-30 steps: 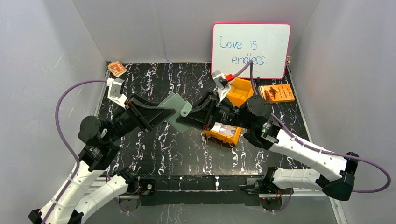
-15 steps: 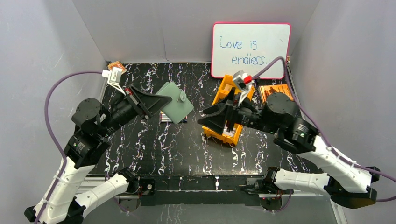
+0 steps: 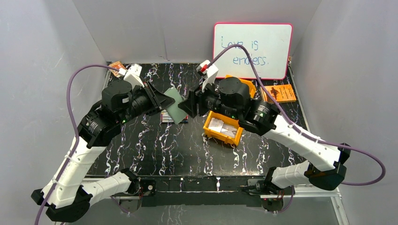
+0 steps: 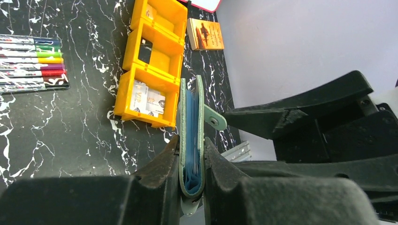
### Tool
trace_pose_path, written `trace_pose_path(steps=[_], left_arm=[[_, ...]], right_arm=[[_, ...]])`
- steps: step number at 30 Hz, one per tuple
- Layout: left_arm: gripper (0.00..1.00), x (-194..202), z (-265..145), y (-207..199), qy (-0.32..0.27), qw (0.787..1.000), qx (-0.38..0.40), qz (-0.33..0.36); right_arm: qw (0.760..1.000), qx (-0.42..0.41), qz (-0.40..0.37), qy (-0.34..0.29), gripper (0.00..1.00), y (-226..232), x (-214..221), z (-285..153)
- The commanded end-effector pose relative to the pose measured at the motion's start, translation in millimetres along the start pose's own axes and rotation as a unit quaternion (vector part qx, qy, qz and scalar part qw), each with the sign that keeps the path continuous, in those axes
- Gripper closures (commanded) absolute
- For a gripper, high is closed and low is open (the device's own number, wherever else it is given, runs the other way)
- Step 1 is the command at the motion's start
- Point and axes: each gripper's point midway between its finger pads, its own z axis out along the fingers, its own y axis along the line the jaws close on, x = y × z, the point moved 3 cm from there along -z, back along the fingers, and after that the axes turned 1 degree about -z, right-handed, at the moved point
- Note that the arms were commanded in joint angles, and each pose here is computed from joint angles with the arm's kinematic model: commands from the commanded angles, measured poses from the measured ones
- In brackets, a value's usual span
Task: Put the credit cards into the card holder
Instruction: Close the card holder.
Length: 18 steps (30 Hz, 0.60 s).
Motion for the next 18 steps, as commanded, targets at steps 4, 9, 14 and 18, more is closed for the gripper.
trace_pose_path(steps=[4, 9, 14, 18], left_arm=[[1.0, -13, -15, -12, -0.022, 1.0, 0.016, 0.015], [1.0, -11, -13, -10, -0.019, 1.0, 0.013, 0.018], [1.0, -12, -13, -11, -0.019, 1.0, 0.014, 0.02], [1.0, -11, -12, -11, -0.017, 1.0, 0.016, 0.02]], right_arm=[[0.997, 0.029, 0.01, -0.071, 0.45, 0, -46, -10], [0.996, 0.04, 0.011, -0.073, 0.54, -4, -44, -11], [0.997, 0.037, 0.007, -0.064, 0.61, -4, -42, -8], [0.998, 0.037, 0.006, -0.048, 0.58, -4, -36, -3]])
